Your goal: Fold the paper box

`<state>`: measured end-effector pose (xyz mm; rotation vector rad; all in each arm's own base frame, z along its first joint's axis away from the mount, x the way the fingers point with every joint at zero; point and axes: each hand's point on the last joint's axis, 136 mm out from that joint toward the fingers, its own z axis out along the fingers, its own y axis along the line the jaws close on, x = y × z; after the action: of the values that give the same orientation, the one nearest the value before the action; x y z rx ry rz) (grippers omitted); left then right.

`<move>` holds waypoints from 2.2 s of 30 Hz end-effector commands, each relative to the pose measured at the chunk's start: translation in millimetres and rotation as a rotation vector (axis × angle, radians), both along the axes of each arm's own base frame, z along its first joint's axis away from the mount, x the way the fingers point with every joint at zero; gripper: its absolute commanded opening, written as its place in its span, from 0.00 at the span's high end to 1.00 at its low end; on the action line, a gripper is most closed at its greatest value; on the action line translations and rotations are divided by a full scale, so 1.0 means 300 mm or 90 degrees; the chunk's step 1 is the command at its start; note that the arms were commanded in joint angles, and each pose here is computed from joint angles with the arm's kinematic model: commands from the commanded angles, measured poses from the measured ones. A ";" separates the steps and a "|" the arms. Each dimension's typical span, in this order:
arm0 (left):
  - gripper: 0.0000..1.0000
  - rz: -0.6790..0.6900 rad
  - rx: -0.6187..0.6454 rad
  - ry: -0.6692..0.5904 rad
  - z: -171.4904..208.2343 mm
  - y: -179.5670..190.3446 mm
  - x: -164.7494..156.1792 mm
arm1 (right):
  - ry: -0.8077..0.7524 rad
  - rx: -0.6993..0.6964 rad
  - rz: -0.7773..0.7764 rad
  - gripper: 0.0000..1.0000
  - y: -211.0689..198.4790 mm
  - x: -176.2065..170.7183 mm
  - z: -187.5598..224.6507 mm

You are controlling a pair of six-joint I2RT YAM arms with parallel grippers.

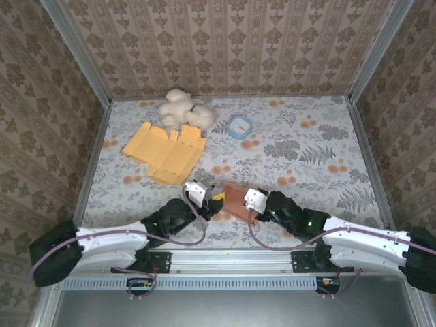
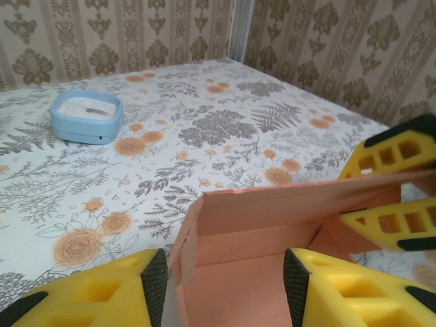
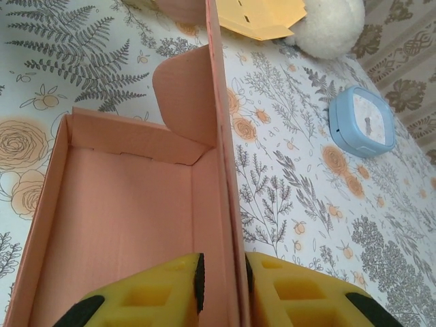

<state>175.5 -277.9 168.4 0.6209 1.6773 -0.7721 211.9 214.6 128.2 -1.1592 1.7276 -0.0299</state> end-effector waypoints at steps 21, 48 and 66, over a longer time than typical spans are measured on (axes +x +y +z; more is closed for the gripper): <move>0.27 0.201 -0.226 0.393 0.057 0.169 0.222 | 0.001 -0.035 0.006 0.76 -0.008 -0.005 -0.037; 0.21 0.310 -0.060 0.536 -0.110 -0.095 0.214 | 0.007 -0.043 0.006 0.76 -0.013 -0.013 -0.047; 0.28 0.237 -0.108 0.621 -0.163 -0.228 0.143 | 0.013 -0.056 0.007 0.76 -0.008 -0.015 -0.060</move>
<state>225.8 -335.6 121.9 -0.2490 2.4499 -0.9234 209.7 216.2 118.4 -1.2096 1.7269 -0.0598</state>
